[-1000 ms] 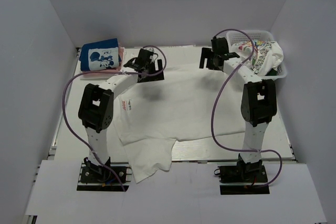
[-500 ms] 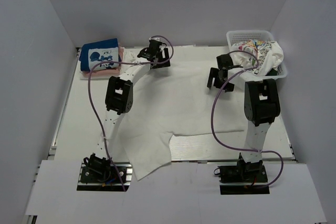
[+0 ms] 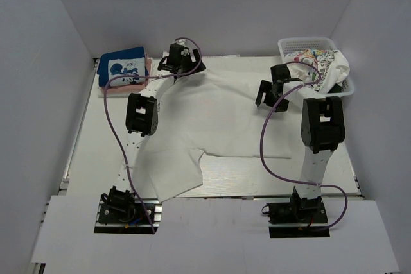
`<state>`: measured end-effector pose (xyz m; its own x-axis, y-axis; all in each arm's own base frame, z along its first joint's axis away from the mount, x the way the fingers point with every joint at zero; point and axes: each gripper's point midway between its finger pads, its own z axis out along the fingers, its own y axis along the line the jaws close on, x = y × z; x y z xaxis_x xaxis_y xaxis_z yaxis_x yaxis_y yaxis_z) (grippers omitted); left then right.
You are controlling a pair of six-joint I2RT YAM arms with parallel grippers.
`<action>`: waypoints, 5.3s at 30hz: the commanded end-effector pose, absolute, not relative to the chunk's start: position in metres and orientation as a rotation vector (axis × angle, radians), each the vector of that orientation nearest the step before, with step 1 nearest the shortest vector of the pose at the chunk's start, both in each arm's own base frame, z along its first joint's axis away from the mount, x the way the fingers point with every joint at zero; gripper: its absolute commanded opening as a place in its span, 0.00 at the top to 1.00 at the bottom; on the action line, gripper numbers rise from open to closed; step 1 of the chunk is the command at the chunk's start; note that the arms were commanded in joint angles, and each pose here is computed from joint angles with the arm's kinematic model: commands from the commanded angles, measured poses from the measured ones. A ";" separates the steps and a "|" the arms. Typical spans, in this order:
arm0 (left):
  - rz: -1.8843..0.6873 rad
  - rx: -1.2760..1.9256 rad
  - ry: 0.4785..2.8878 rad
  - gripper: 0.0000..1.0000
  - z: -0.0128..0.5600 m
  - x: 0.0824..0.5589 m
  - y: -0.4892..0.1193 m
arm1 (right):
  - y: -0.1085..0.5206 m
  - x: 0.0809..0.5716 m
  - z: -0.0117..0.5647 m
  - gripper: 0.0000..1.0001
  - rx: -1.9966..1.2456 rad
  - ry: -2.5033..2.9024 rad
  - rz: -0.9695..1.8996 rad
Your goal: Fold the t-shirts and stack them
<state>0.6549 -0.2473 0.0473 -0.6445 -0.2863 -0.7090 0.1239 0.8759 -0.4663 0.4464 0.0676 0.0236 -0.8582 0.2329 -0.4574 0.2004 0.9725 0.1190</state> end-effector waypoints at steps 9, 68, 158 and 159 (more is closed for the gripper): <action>-0.730 0.246 2.218 0.00 0.126 0.568 -0.274 | 0.096 0.473 0.117 0.10 0.016 2.400 0.125; -0.723 -0.630 3.050 1.00 0.050 0.074 -0.138 | 0.023 0.231 0.027 0.21 0.878 2.438 -0.007; -0.562 -0.507 2.422 0.00 0.129 0.433 -0.112 | 0.072 0.402 0.117 0.10 0.410 2.347 0.113; -0.564 -0.505 2.417 0.00 0.128 0.427 -0.112 | 0.080 0.397 0.114 0.10 0.387 2.361 0.147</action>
<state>0.4430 -0.1115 0.1047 -0.7594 -0.4860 -0.4326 -0.2714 0.8409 -0.4681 0.3990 0.0608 0.0965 -0.7113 0.3244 -0.6235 0.3103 0.9409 0.1355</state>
